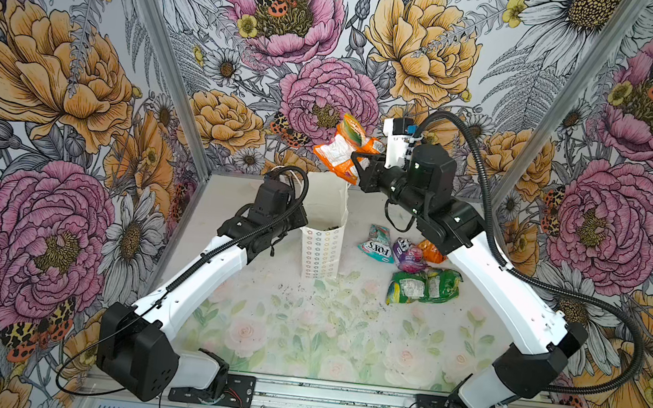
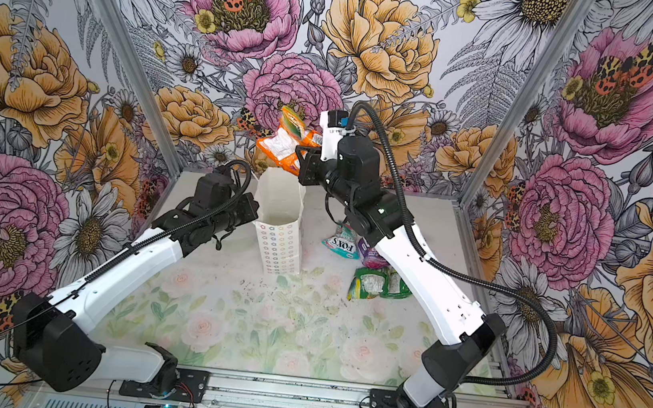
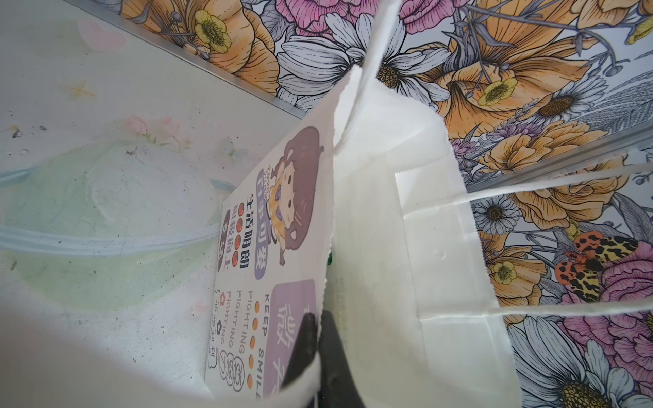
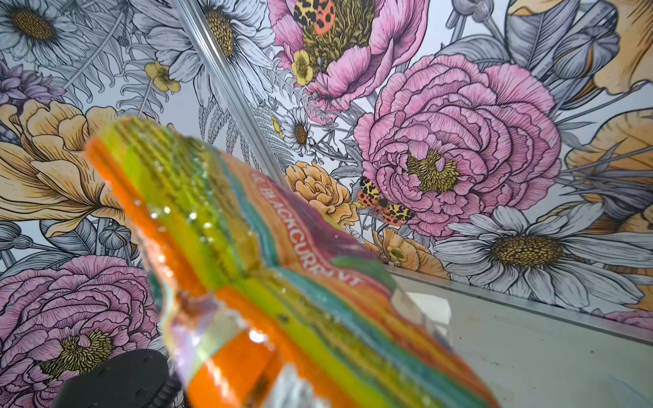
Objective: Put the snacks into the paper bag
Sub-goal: 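Lift the orange packet with the right gripper and carry it over the bag, then lower the orange packet into the bag and open the right gripper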
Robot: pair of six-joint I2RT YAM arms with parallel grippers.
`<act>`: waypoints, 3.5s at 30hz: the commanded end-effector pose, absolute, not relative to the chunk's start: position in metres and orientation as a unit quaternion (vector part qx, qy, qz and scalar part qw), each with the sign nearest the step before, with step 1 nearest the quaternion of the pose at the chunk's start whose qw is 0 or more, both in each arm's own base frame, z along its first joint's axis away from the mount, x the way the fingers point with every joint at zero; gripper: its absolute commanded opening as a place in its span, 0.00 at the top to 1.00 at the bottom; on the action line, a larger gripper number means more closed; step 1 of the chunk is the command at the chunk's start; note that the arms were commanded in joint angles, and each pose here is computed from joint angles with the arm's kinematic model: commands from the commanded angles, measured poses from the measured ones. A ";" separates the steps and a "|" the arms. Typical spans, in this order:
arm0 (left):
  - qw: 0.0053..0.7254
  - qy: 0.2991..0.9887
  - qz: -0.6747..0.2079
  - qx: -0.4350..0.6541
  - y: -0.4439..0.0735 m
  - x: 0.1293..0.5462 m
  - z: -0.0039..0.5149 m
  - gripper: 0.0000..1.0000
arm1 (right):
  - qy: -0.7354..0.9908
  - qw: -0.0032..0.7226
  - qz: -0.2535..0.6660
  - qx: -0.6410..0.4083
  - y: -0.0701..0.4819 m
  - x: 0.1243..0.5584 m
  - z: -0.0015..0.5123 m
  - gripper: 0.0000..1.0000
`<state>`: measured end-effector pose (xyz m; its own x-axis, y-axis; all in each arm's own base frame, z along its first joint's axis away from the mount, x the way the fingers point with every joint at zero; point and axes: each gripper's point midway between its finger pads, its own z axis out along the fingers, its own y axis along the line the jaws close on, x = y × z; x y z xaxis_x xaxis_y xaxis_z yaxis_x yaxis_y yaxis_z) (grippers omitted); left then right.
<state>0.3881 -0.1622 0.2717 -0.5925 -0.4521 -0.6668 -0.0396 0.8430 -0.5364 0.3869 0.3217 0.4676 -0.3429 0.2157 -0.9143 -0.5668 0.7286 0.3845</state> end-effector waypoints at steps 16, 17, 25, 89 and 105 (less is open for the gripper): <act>0.437 0.853 -0.251 -0.137 -0.165 0.386 0.282 1.00 | 0.736 0.551 0.384 -0.087 0.362 0.416 0.448 1.00; 0.437 0.853 -0.251 -0.137 -0.165 0.386 0.282 1.00 | 0.739 0.548 0.381 -0.086 0.362 0.416 0.444 1.00; 0.437 0.853 -0.249 -0.138 -0.164 0.386 0.280 1.00 | 0.767 0.526 0.358 -0.082 0.364 0.423 0.405 1.00; 0.432 0.855 -0.249 -0.144 -0.162 0.388 0.276 1.00 | 0.828 0.514 0.214 -0.072 0.336 0.445 0.333 0.68; 0.437 0.853 -0.249 -0.139 -0.162 0.387 0.279 1.00 | 0.812 0.531 0.229 -0.080 0.321 0.422 0.365 0.64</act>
<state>0.3872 -0.1613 0.2724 -0.5922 -0.4527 -0.6666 -0.0403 0.8429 -0.5366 0.4347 0.3277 0.3336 -0.4775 0.0950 -0.8735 -0.3419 0.8957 0.2844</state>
